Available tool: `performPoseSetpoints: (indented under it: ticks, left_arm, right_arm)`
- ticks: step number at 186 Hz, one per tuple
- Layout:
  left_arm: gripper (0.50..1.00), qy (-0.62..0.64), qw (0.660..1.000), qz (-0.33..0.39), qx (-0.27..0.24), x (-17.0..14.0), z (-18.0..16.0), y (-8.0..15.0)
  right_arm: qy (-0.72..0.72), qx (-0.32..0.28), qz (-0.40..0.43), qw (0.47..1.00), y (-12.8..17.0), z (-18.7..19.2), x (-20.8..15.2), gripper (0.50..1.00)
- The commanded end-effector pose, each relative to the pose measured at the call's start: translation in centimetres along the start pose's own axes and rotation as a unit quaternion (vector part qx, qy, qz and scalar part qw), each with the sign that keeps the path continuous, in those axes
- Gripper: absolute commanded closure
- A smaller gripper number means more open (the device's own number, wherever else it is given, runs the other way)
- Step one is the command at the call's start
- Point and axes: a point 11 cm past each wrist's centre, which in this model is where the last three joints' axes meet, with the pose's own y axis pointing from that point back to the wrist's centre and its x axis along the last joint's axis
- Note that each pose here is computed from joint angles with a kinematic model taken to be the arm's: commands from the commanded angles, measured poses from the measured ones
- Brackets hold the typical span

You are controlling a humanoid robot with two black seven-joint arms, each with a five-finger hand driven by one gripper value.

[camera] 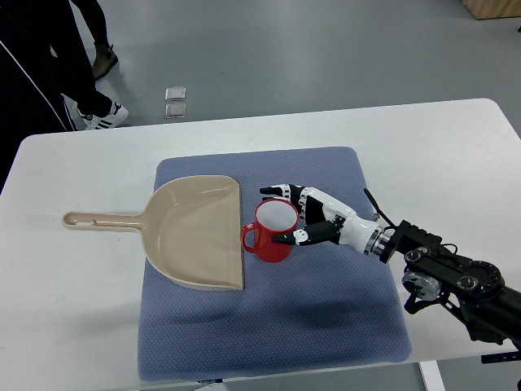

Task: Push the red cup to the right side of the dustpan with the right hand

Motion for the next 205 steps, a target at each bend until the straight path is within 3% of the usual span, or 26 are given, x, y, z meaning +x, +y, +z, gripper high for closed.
performPoseSetpoints:
  ticks: [1,50,131,205]
  left_arm:
    - [0.5,0.0,1.0,0.0,0.0,0.0,0.0,0.0]
    - [0.5,0.0,1.0,0.0,0.0,0.0,0.0,0.0]
    - [0.5,0.0,1.0,0.0,0.0,0.0,0.0,0.0]
    - [0.5,0.0,1.0,0.0,0.0,0.0,0.0,0.0]
  right_arm:
    - [0.001,0.001,-0.005,1.0,0.4,-0.8,1.0,0.566]
    - [0.019,0.015,0.02,0.999,2.3,-4.5,5.8,0.566]
    - [-0.103,-0.1,0.078,0.987,4.3,-3.7,9.4,0.566]
    - [-0.219,-0.067,0.114,0.967,4.4,-5.8,11.3,0.566]
